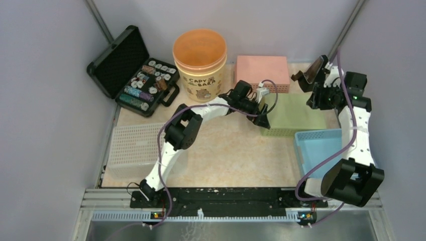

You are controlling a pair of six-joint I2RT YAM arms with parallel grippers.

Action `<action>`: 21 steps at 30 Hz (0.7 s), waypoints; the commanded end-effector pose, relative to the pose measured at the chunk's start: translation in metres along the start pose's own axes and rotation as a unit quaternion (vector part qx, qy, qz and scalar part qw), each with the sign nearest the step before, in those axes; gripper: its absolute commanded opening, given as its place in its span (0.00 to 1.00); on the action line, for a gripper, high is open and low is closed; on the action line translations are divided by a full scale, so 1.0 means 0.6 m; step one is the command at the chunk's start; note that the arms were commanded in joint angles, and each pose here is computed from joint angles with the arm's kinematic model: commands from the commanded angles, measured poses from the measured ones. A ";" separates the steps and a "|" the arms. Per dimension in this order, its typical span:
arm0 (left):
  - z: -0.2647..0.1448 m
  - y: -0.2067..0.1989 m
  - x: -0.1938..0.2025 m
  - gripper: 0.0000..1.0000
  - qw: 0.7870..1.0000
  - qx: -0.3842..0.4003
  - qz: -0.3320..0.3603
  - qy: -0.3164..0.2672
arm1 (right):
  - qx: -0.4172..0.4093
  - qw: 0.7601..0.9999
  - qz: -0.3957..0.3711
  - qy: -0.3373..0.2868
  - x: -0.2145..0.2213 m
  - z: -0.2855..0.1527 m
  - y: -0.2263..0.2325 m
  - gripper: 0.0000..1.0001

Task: Turn the large container upside down
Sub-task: Move the container to the center of the board.

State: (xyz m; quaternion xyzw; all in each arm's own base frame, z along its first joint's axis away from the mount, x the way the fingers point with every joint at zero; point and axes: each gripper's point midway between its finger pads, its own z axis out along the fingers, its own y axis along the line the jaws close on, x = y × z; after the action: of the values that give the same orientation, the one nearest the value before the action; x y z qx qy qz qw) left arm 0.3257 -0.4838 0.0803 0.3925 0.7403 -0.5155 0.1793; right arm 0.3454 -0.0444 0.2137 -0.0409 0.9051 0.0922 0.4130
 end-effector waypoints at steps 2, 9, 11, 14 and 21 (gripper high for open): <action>0.030 -0.009 -0.054 0.99 0.999 0.009 0.031 -0.026 | 0.017 0.999 -0.033 0.020 0.042 -0.027 0.004 0.44; 0.058 -0.009 -0.065 0.99 0.998 0.024 0.045 -0.030 | 0.079 0.995 -0.050 0.023 0.061 -0.057 -0.018 0.44; 0.063 -0.007 -0.068 0.99 0.998 0.027 0.046 -0.033 | 0.091 0.994 -0.055 0.030 0.065 -0.071 -0.020 0.44; 0.073 -0.014 -0.067 0.99 0.997 0.044 0.046 -0.033 | 0.100 0.992 -0.060 0.050 0.075 -0.095 -0.017 0.44; 0.105 -0.048 -0.056 0.99 0.995 0.085 0.053 -0.022 | 0.072 0.989 -0.068 0.111 0.134 -0.129 0.012 0.44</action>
State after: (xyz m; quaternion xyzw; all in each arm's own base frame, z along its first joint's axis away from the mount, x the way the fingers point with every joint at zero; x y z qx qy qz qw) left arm 0.3339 -0.5387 0.0778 0.4099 0.7051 -0.5474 0.1875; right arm 0.2617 -0.0580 0.1999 -0.0636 0.9376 -0.0039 0.3417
